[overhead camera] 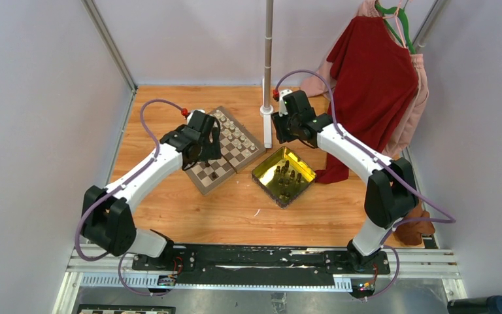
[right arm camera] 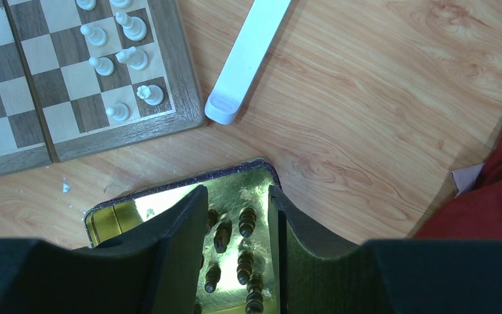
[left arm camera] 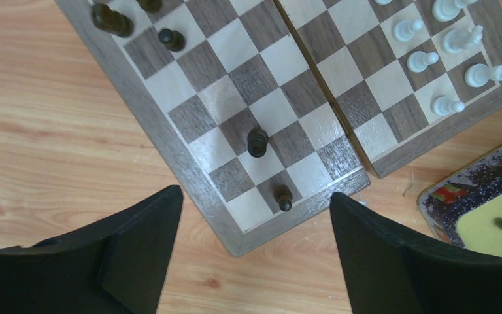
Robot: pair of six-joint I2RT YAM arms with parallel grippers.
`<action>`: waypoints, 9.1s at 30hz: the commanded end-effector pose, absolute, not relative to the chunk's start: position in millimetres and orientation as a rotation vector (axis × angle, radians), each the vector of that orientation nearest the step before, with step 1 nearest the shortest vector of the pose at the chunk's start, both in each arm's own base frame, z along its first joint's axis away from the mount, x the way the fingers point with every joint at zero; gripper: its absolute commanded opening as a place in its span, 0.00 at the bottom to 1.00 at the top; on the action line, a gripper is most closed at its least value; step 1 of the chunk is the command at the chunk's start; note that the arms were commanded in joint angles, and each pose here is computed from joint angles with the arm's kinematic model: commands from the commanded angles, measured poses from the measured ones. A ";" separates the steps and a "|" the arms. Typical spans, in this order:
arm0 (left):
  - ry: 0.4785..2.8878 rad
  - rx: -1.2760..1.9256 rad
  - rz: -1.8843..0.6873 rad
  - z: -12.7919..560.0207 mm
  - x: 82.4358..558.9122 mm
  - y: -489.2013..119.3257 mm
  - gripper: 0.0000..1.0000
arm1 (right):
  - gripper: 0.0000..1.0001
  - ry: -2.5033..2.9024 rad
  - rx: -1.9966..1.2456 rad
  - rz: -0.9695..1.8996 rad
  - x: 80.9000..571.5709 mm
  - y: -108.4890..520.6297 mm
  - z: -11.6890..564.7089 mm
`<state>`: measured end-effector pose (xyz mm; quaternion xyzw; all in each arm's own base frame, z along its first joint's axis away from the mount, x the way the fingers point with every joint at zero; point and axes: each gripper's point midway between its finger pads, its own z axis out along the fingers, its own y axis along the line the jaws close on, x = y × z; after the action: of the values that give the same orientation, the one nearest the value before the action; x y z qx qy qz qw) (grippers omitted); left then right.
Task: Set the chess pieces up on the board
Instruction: Pick up the chess piece from the chessboard, then place the chess piece on the chessboard, then pick up the chess piece from the storage box.
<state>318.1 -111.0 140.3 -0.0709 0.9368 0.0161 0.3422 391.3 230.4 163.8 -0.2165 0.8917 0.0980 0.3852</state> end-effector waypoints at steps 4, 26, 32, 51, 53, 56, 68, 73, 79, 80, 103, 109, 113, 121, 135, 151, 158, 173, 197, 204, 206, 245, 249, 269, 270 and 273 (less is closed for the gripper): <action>2.510 -0.241 -0.087 117.9 335.2 -129.8 0.71 | 0.43 2.265 -0.537 0.280 399.7 225.0 165.3; 2.560 -0.282 0.000 94.6 358.6 -113.3 0.56 | 0.43 2.299 -0.509 0.310 413.6 221.7 151.7; 2.577 -0.276 0.000 89.1 358.5 -111.8 0.49 | 0.42 2.312 -0.505 0.307 414.5 220.6 146.4; 2.617 -0.275 0.009 81.1 354.3 -107.5 0.31 | 0.42 2.339 -0.501 0.305 417.0 220.0 137.5; 2.621 -0.272 0.007 81.2 353.0 -107.6 0.31 | 0.42 2.341 -0.500 0.307 417.2 220.0 136.5; 2.625 -0.272 0.009 81.3 351.3 -107.0 0.28 | 0.42 2.344 -0.496 0.311 417.3 220.2 135.7; 2.627 -0.270 0.016 83.6 345.9 -104.3 0.20 | 0.42 2.353 -0.496 0.319 415.9 220.6 133.8; 2.604 -0.276 0.027 89.4 347.0 -101.6 0.16 | 0.42 2.359 -0.497 0.326 414.2 221.2 132.0; 2.540 -0.291 0.061 107.4 352.7 -93.7 0.15 | 0.42 2.355 -0.497 0.331 414.0 221.8 133.9; 2.537 -0.292 0.064 108.4 352.7 -93.1 0.15 | 0.42 2.355 -0.497 0.331 413.8 221.7 134.1; 2.508 -0.512 0.101 104.5 363.9 -24.7 0.15 | 0.42 2.347 -0.503 0.331 412.5 220.3 139.4; 2.522 -0.522 0.092 95.6 368.2 -23.5 0.15 | 0.42 2.349 -0.502 0.327 412.3 219.5 139.0; 2.530 -0.526 0.084 91.3 370.9 -23.6 0.15 | 0.42 2.354 -0.504 0.324 411.3 219.0 137.4; 2.554 -0.535 0.057 87.5 367.7 -26.7 0.15 | 0.42 2.356 -0.504 0.316 411.0 217.6 136.6; 2.556 -0.536 0.048 89.0 364.9 -27.2 0.15 | 0.42 2.364 -0.503 0.323 411.5 218.8 132.5; 2.560 -0.533 0.073 87.5 370.6 -25.0 0.15 | 0.42 2.369 -0.505 0.325 412.8 220.0 130.0; 2.561 -0.530 0.084 86.9 373.0 -23.4 0.15 | 0.42 2.373 -0.506 0.326 413.6 220.2 127.9; 2.568 -0.533 0.087 83.6 375.7 -22.1 0.15 | 0.42 2.382 -0.505 0.327 415.5 221.1 124.2; 2.605 -0.527 0.091 73.4 377.5 -23.1 0.27 | 0.41 2.393 -0.492 0.330 419.9 218.3 120.4; 2.598 -0.526 0.101 75.5 378.7 -21.3 0.32 | 0.41 2.396 -0.493 0.329 420.1 218.4 119.6; 2.592 -0.525 0.100 77.2 379.6 -21.3 0.37 | 0.42 2.397 -0.493 0.331 419.9 218.7 119.6; 2.270 -0.151 -0.195 175.9 329.5 -102.8 0.79 | 0.41 2.410 -0.535 0.263 340.9 209.1 130.8; 2.266 -0.124 -0.199 177.0 328.1 -107.0 0.79 | 0.41 2.430 -0.539 0.261 329.5 207.9 124.4; 2.272 -0.065 -0.217 178.3 323.8 -114.3 0.78 | 0.36 2.516 -0.555 0.233 332.6 211.8 88.3; 2.273 -0.061 -0.216 178.3 323.4 -114.5 0.78 | 0.36 2.517 -0.555 0.231 333.5 212.3 86.9; 2.273 -0.053 -0.218 179.1 322.5 -115.0 0.78 | 0.35 2.523 -0.557 0.226 336.3 213.3 82.8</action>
<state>326.4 -111.7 173.1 -0.0368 0.9084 -0.0810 0.4086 332.4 209.3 85.0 -0.2066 0.9355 0.0913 0.2717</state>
